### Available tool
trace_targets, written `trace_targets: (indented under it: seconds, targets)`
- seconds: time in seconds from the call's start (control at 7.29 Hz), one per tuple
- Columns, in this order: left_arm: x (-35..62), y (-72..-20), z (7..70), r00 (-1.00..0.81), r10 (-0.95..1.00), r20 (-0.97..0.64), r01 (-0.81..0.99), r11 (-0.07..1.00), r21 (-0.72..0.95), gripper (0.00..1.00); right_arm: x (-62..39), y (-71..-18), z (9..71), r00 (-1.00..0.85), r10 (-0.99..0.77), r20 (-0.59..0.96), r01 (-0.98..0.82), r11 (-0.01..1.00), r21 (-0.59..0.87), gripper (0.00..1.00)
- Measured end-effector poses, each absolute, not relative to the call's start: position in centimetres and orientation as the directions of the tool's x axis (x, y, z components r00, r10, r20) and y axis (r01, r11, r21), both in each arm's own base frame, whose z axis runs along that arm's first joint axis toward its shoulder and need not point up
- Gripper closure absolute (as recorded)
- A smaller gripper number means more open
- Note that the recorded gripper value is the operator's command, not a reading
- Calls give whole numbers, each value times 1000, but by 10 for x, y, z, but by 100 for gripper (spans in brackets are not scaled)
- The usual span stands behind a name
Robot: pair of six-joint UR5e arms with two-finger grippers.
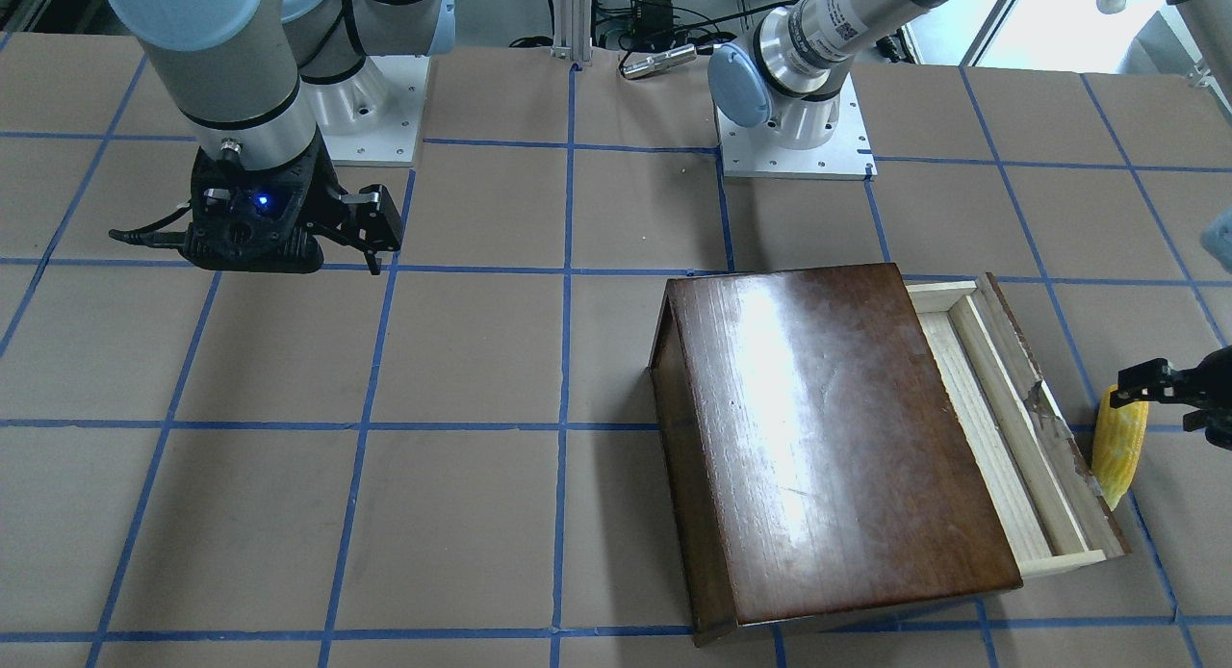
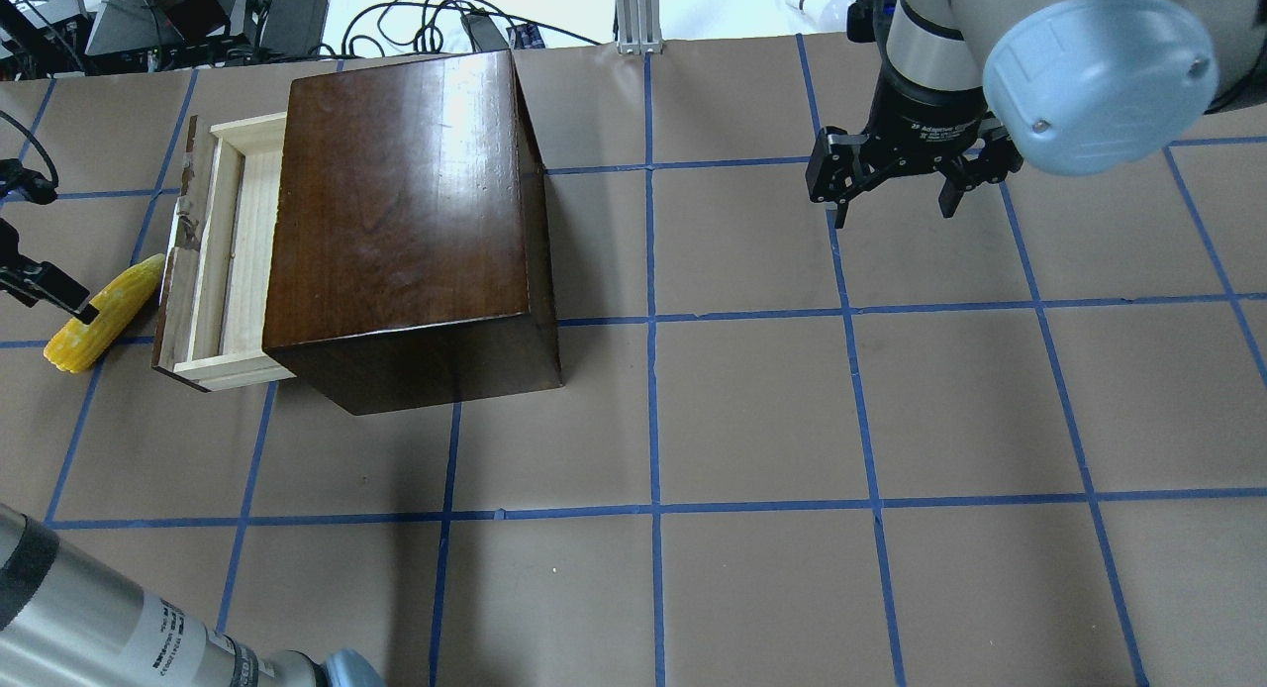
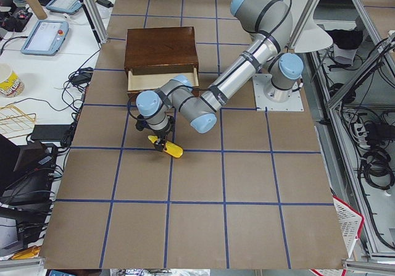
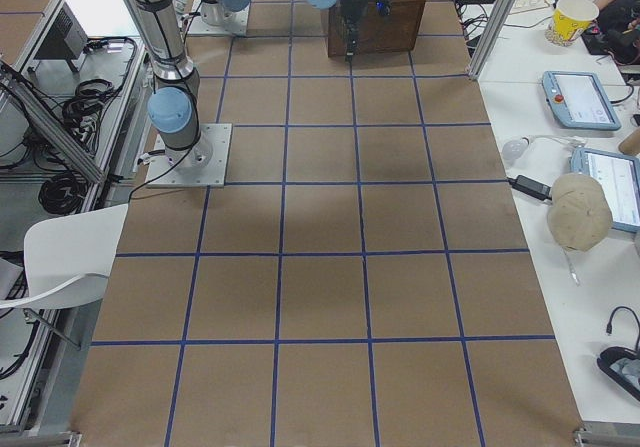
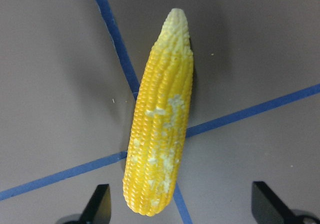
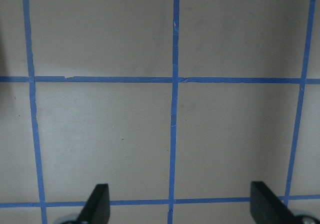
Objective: Open drawer and put corn inside
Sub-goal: 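Release the handle and lower the left gripper onto the yellow corn cob, then lift the corn cob with the left gripper and carry it over the drawer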
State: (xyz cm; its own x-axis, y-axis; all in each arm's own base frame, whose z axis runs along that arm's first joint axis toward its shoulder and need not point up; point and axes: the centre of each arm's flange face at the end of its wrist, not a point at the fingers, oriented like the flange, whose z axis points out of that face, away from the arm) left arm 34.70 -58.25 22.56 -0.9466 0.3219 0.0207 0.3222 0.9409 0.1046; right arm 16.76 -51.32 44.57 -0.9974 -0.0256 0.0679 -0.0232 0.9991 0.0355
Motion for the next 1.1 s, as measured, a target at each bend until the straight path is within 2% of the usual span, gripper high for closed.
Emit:
trace_targets:
  seconds: [0.27, 0.41, 0.55, 0.69, 0.96, 1.1]
  targets:
    - [347, -580, 197, -945, 327, 9, 327, 940, 96, 0, 168, -513, 446, -997, -26, 68, -23, 999, 35, 0]
    - [347, -580, 188, -945, 328, 13, 328, 940, 98, 13, 168, -513, 446, -997, -26, 68, -23, 999, 35, 0]
    - [347, -580, 183, -945, 326, 17, 326, 940, 100, 48, 168, -513, 446, -997, -26, 68, -23, 999, 36, 0]
    - [347, -580, 180, -946, 324, 19, 324, 941, 101, 60, 168, -513, 446, -997, -26, 67, -23, 999, 36, 0]
    - [348, -580, 179, -948, 319, 19, 319, 942, 101, 100, 168, -513, 446, -997, -25, 66, -23, 999, 36, 0]
    - [348, -581, 180, -948, 317, 18, 317, 943, 101, 100, 168, -513, 446, -997, -26, 66, -23, 999, 36, 0]
